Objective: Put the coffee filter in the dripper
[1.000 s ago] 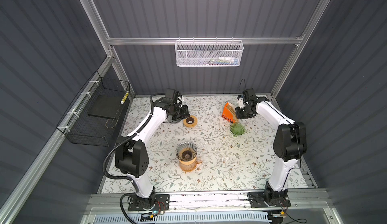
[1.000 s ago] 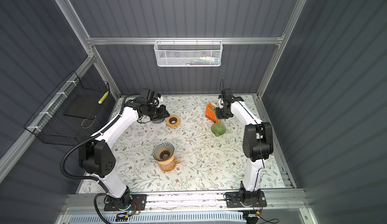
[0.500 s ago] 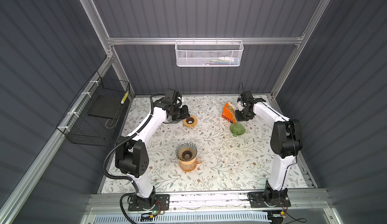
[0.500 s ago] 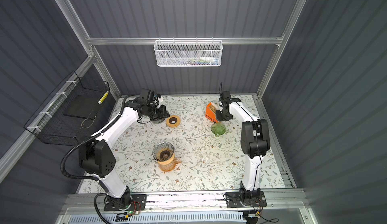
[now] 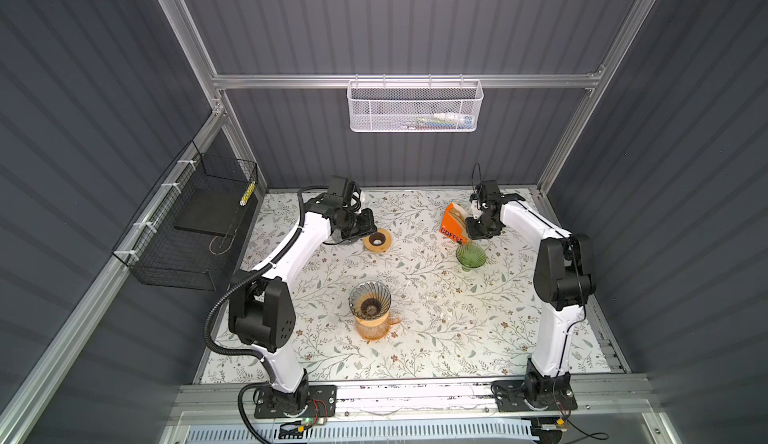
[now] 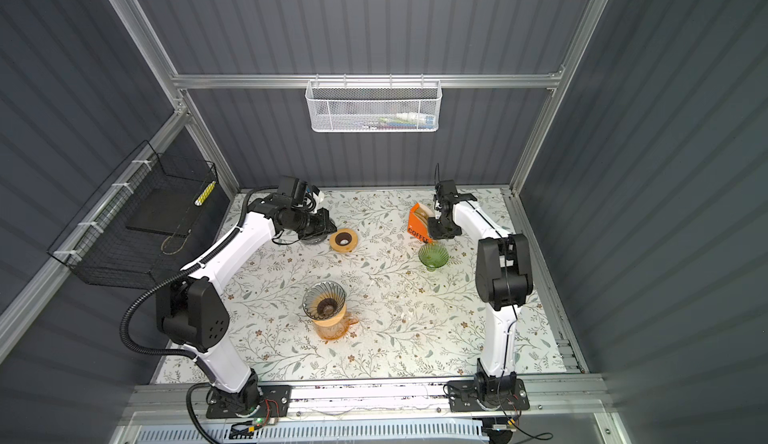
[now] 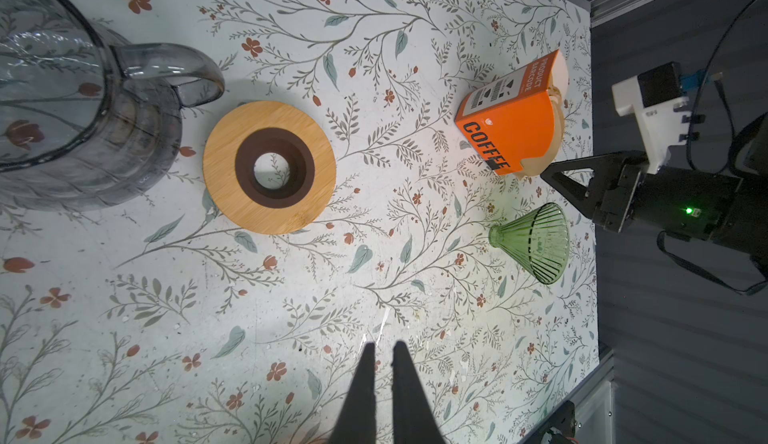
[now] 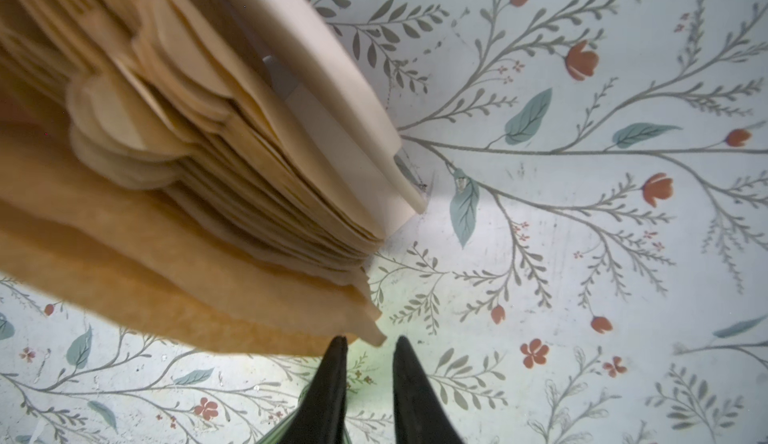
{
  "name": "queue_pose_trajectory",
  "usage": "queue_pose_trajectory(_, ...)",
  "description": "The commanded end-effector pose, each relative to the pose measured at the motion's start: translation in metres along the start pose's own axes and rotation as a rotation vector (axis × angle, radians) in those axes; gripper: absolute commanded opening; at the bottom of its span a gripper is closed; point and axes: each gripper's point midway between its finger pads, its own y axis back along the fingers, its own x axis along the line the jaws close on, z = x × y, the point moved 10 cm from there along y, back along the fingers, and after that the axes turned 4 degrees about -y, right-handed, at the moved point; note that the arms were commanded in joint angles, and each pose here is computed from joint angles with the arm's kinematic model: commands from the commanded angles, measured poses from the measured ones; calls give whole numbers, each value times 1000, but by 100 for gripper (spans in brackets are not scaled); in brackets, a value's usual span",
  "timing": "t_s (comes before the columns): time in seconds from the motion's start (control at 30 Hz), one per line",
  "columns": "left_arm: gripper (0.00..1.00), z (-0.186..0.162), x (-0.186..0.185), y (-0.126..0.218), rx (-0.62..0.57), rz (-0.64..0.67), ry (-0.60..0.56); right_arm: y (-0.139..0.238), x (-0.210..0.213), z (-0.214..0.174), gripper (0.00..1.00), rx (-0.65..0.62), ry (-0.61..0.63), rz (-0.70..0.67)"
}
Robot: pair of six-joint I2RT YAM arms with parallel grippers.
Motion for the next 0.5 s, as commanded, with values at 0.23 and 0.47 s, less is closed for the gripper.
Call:
queue_pose_trajectory(0.23, 12, 2, -4, 0, 3, -22, -19, -2, 1, 6, 23, -11, 17, -16)
queue_pose_trajectory(0.47, 12, 2, -4, 0, 3, -22, -17, -3, 0, 6, 23, -8, 21, -20)
